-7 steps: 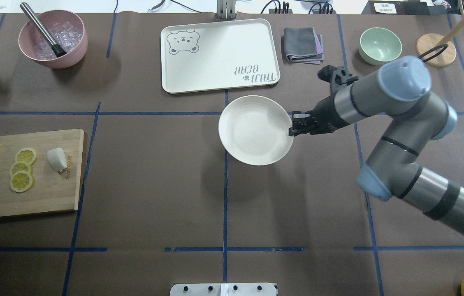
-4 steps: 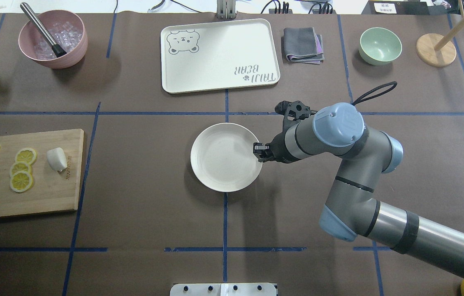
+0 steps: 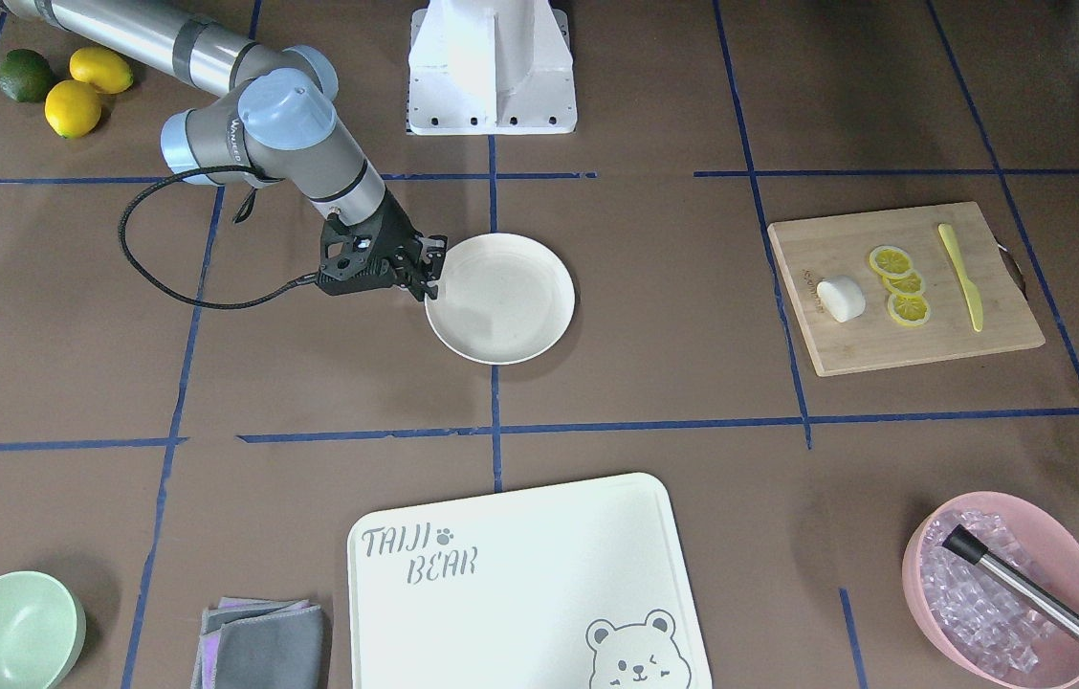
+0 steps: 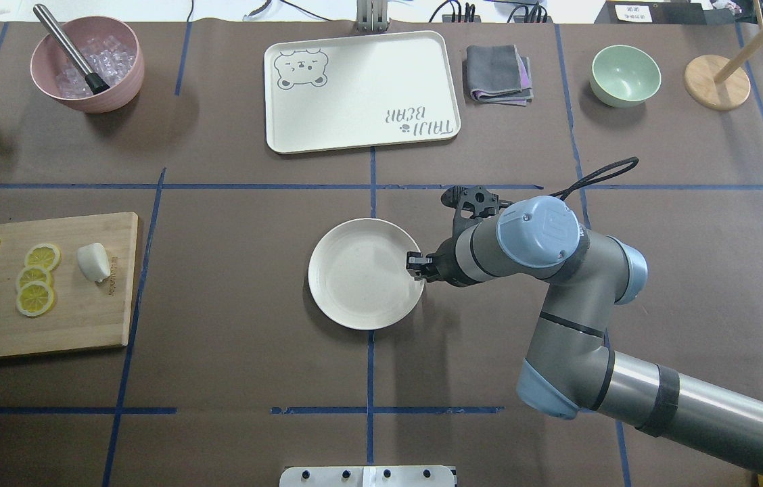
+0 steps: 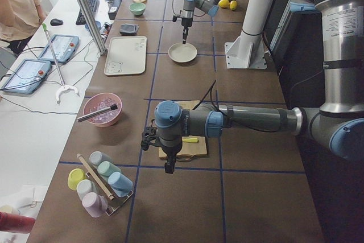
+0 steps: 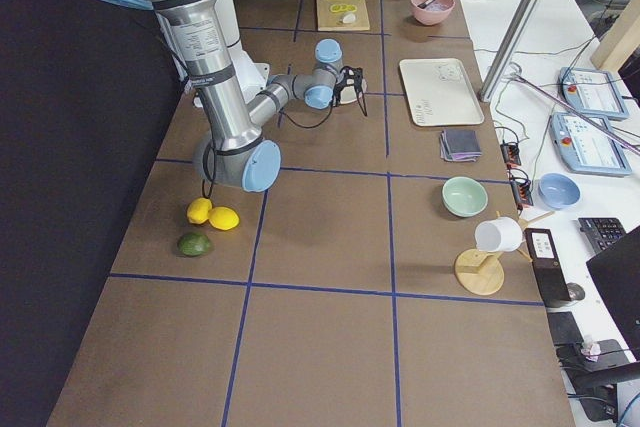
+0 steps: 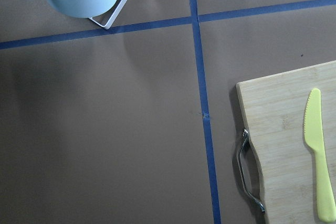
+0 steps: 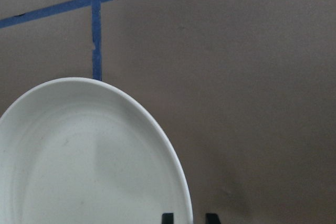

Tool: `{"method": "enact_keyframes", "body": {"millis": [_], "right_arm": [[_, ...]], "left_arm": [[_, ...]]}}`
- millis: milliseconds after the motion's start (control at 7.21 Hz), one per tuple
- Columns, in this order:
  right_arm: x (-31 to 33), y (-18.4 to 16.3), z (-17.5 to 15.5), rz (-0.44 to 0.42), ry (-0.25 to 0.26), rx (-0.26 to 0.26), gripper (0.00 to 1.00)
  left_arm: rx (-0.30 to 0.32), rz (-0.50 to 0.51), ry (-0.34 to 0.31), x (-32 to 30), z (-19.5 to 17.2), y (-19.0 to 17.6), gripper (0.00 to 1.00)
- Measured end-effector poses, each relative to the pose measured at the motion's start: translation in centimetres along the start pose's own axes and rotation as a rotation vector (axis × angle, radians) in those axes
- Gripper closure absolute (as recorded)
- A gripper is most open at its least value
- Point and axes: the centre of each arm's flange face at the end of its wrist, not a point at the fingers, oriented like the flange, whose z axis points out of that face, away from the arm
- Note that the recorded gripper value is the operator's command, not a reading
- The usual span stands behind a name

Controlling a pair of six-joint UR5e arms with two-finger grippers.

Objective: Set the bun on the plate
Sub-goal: 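Release the plate and withdraw the right arm out of view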

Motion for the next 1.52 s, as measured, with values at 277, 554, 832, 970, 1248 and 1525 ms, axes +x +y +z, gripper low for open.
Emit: {"method": "enact_keyframes", "body": {"millis": [277,554,832,970,1248,1525], "right_arm": [[2.0,-5.3,-4.0,0.002,0.052,-0.051,0.0],[7.4,-13.2,-11.2,-0.035,0.13,-0.089,0.0],[16.2,-19.1,-18.1,-0.153,0.214,-0.104,0.0],[21.6,-20.9,-21.3,-0.226,0.26,-0.116,0.0],[33.2,-22.5,-27.6,-0.356,0.331,-0.152,0.0],[43.1,-21.6,-32.8,-0.403,0.365,-0.183,0.0]], "left_arm": [[0.003,0.005,0.0,0.2,-0.2,-0.1,0.0],[0.011,0.022,0.002,1.1,-0.6,-0.3,0.0],[0.025,0.035,0.002,1.9,-1.3,-0.9,0.0],[0.04,0.049,0.001,2.4,-1.8,-1.9,0.0],[0.074,0.078,0.008,3.7,-3.2,-4.9,0.0],[0.078,0.002,0.096,4.9,-3.7,-6.7,0.0]]}}
